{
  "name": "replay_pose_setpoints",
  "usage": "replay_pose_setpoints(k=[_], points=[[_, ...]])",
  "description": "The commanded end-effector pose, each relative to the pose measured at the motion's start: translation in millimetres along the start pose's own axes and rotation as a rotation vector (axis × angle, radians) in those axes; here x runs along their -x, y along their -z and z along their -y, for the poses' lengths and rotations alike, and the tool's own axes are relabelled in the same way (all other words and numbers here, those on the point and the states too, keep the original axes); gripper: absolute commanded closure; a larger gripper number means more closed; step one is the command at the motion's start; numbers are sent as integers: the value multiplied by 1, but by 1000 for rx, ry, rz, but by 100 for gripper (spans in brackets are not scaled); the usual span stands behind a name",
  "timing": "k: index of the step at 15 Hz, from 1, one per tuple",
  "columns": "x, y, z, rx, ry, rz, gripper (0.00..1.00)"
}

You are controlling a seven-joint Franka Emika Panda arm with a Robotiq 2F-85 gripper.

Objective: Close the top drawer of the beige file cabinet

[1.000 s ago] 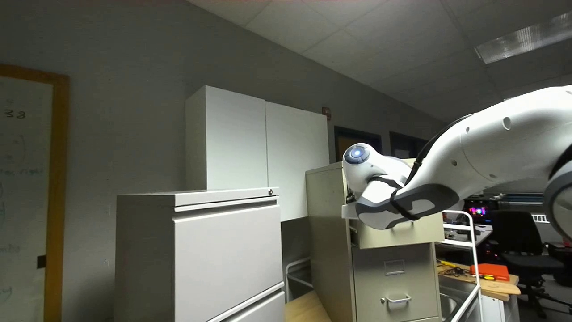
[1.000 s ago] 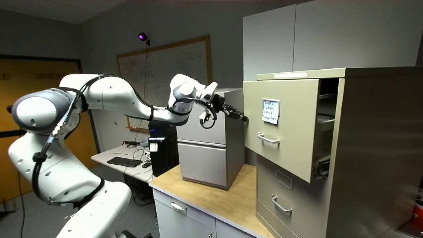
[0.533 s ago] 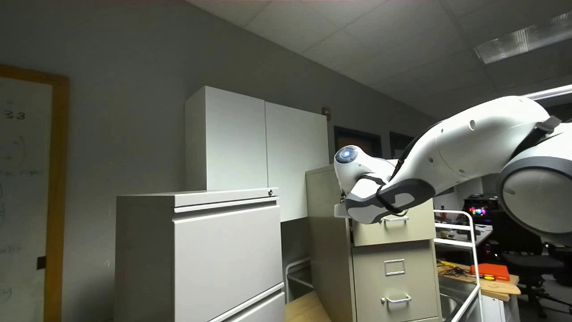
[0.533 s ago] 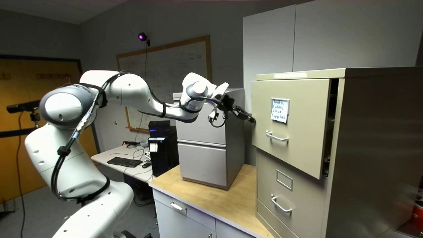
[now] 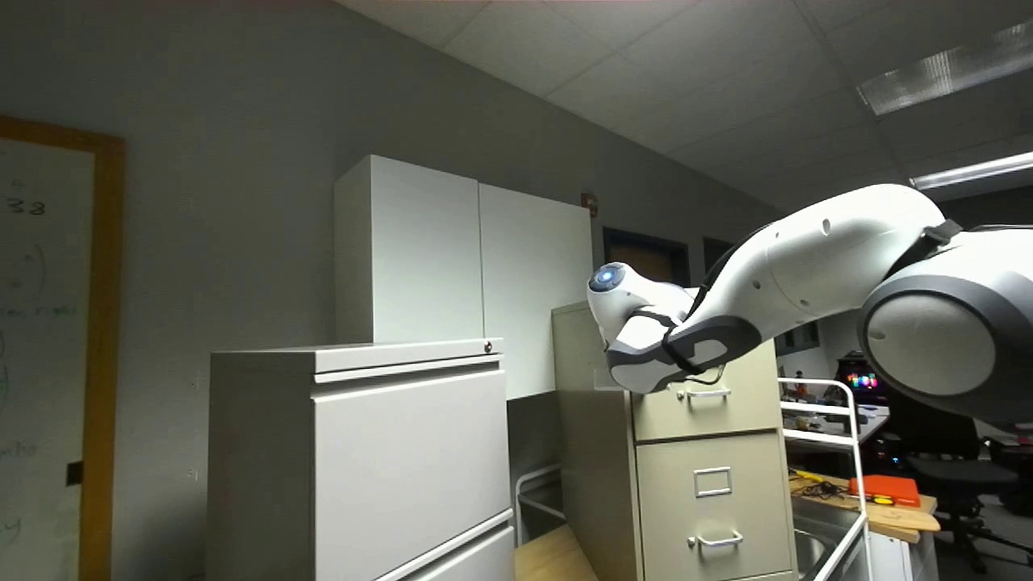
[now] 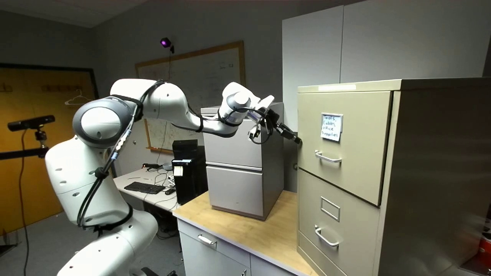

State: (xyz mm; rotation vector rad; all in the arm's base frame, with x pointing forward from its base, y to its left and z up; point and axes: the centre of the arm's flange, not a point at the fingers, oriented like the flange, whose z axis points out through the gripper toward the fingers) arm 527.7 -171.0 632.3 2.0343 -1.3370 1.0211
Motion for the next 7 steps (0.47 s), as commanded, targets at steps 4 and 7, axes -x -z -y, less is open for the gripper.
replay_pose_setpoints(k=[4,7], points=[[-27,-56,50,-100,15,116,100],[-27,-54,49,-63,39,133,100]])
